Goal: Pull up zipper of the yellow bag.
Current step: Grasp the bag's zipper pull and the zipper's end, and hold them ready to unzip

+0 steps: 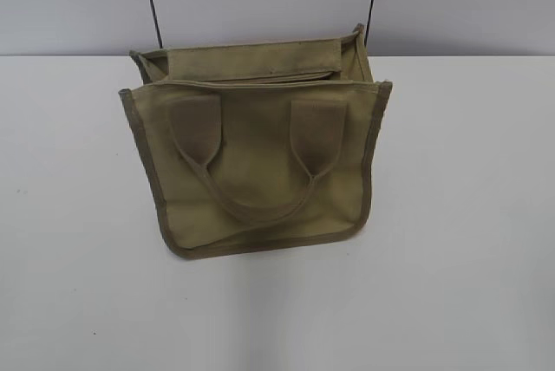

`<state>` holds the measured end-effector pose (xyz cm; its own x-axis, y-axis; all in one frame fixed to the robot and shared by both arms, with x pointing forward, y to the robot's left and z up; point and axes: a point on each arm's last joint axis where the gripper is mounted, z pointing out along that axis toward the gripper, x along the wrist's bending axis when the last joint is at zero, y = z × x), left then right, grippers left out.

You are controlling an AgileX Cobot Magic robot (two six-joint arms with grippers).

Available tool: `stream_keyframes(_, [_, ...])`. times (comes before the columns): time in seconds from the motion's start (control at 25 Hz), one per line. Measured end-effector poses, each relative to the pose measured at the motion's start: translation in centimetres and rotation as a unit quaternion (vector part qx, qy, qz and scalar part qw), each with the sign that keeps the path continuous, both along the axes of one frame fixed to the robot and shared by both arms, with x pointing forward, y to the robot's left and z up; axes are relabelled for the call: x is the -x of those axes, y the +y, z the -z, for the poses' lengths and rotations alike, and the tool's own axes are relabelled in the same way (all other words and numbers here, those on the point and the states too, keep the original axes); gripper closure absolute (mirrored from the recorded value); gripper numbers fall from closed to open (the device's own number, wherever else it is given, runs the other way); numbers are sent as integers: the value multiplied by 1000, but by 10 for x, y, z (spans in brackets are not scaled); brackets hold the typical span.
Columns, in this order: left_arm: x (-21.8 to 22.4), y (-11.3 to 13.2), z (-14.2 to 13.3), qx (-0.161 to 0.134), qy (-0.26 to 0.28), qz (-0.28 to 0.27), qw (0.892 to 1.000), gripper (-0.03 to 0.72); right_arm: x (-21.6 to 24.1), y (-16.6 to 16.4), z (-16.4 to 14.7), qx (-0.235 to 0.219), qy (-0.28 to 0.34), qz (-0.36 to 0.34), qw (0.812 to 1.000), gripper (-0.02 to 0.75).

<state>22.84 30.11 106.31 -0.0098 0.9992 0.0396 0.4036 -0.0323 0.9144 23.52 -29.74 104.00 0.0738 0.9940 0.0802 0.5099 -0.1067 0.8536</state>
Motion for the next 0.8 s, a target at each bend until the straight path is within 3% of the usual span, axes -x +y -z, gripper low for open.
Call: stream_keyframes(0.8, [0,0,0,0,0,0,1000,447,0,0,0,0,0,0,1000,184])
